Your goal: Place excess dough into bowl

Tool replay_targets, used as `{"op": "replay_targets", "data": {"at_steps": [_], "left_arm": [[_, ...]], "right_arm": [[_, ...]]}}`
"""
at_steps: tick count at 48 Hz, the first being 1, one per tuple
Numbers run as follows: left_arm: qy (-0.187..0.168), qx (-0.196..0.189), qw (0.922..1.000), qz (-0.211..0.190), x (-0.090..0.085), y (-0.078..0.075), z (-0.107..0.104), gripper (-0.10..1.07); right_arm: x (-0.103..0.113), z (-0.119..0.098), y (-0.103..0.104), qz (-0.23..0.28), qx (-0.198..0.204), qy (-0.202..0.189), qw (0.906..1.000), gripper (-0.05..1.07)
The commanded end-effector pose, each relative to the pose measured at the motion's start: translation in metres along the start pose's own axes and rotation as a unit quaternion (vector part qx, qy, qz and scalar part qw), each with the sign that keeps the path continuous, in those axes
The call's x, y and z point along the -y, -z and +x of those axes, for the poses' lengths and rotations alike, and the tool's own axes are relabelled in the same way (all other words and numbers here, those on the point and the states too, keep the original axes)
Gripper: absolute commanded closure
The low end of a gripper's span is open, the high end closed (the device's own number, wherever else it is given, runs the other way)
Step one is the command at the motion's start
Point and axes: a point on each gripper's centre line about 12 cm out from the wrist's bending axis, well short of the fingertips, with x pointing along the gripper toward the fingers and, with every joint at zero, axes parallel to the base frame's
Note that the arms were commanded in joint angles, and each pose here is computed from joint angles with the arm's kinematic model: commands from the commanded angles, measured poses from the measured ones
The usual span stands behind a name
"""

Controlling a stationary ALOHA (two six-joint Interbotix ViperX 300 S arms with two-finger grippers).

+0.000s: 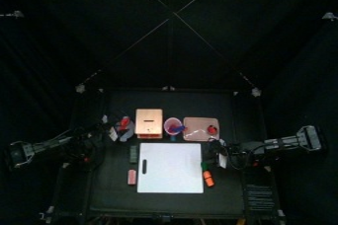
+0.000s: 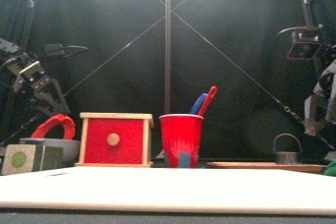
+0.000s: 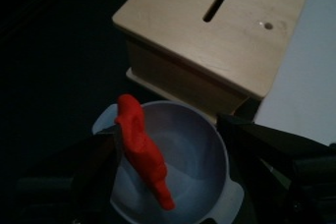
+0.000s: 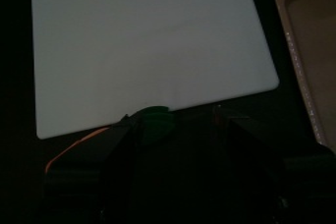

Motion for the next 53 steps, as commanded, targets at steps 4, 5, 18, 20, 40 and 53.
{"op": "replay_targets", "data": {"at_steps": [4, 5, 18, 20, 40, 53], "left_arm": [[0.005, 0.055, 0.9985, 0.004, 0.003, -0.023, -0.012, -0.05], [0.009, 0.060, 0.9982, 0.007, 0.005, -0.024, -0.013, -0.05], [0.043, 0.089, 0.9937, 0.052, 0.020, -0.030, -0.027, -0.05], [0.046, 0.081, 0.9925, 0.079, 0.022, -0.027, -0.026, -0.05], [0.049, 0.027, 0.9882, 0.142, 0.021, -0.016, -0.026, -0.05], [0.072, 0.104, 0.9816, 0.143, 0.036, -0.053, -0.037, -0.05]], "right_arm": [[-0.002, -0.001, -0.008, 0.000, 0.011, -0.002, 0.9999, 0.12], [-0.002, -0.001, -0.008, 0.000, 0.011, -0.002, 0.9999, 0.12], [-0.002, -0.001, -0.008, 0.000, 0.011, -0.002, 0.9999, 0.12], [-0.002, -0.001, -0.008, 0.000, 0.011, -0.002, 0.9999, 0.12], [-0.002, 0.000, -0.007, 0.001, 0.009, -0.002, 1.0000, 0.12], [-0.003, -0.001, -0.011, 0.000, 0.016, -0.003, 0.9999, 0.12]]}}
